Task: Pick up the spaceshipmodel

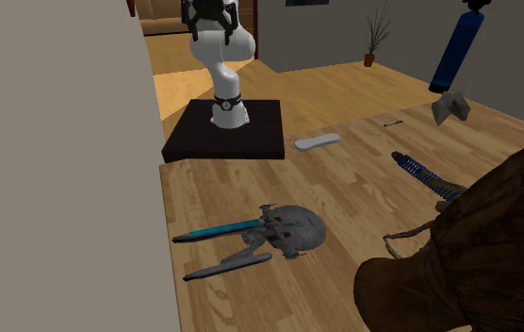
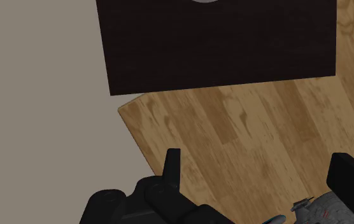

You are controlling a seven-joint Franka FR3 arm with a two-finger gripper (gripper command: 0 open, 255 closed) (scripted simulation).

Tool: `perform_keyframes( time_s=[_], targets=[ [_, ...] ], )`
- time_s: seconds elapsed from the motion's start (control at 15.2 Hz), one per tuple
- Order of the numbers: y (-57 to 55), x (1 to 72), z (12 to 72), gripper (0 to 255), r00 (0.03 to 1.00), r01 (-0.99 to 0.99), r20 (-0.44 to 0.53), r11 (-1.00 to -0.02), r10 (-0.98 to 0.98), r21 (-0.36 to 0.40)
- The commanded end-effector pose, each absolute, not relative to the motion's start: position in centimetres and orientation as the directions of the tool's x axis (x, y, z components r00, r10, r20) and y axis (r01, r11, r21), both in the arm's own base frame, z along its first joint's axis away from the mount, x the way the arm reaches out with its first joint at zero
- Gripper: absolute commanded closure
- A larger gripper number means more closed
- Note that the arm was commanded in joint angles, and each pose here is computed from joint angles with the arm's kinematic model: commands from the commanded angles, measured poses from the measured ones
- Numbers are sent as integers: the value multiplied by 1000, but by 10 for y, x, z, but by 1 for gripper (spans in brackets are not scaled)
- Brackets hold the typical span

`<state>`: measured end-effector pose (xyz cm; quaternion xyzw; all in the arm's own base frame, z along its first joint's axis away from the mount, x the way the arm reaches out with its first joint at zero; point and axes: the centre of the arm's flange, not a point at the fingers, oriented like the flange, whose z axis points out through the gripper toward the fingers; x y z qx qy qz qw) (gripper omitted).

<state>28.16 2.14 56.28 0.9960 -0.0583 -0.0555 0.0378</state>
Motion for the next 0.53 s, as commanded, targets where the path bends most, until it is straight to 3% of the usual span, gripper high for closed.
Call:
perform_keyframes(
  time_s=[0.0, 0.46],
  targets=[
    [21, 282, 563, 0, 987, -112, -106, -990, -120, 82],
    [51, 330, 497, 0, 995, -83, -46, -993, -86, 79]
  ],
)
